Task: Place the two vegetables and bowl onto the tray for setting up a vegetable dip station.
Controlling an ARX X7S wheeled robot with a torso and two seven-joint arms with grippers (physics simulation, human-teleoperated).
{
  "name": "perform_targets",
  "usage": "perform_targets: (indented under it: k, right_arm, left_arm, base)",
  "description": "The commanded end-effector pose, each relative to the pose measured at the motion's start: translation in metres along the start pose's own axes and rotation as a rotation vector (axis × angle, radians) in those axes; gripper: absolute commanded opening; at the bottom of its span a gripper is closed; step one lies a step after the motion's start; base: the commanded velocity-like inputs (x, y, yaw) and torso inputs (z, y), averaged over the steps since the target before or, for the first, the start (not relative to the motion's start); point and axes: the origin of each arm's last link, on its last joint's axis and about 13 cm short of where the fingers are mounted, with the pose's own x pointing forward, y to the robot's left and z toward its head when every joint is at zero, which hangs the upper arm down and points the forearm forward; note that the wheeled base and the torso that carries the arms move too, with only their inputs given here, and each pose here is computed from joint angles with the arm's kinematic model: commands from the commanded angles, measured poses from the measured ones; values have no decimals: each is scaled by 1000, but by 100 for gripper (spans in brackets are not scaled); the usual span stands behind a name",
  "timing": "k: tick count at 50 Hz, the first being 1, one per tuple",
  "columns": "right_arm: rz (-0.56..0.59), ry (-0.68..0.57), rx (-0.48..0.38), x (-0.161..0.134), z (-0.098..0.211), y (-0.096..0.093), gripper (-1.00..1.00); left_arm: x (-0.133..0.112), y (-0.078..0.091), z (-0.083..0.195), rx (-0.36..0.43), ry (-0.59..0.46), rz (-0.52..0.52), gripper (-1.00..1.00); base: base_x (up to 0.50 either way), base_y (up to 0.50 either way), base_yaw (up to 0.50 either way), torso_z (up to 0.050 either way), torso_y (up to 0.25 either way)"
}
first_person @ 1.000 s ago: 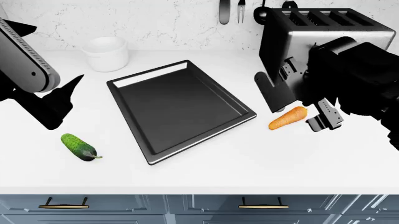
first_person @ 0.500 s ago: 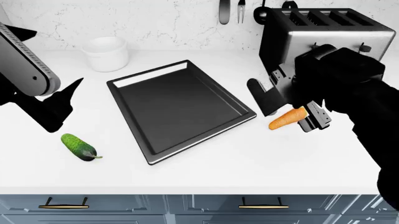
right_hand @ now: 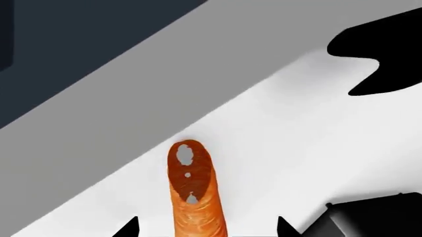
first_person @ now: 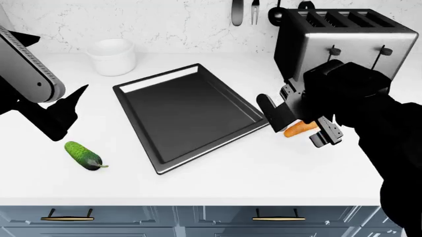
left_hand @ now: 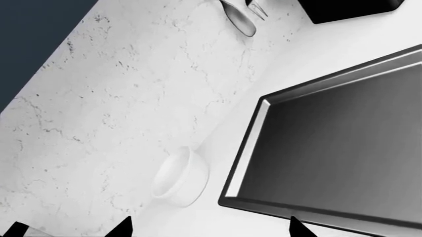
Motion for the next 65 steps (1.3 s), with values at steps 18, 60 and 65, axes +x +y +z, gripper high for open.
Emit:
perform_targets:
  k: [18, 60, 65]
  right_arm:
    - [-66, -13, 12, -17, -1, -10, -100]
    - [-330, -345, 3, -130, 19, 33, -100]
    - [-352, -368, 24, -126, 29, 35, -100]
  left_arm:
    - [-3, 0, 1, 4, -5, 6, 100]
    - [-14, 28, 63, 496, 13, -503, 100]
    - [-14, 24, 56, 586, 55, -670, 100]
  base:
    - [1, 0, 0, 0, 0]
    - [0, 0, 0, 0, 0]
    - [0, 0, 0, 0, 0]
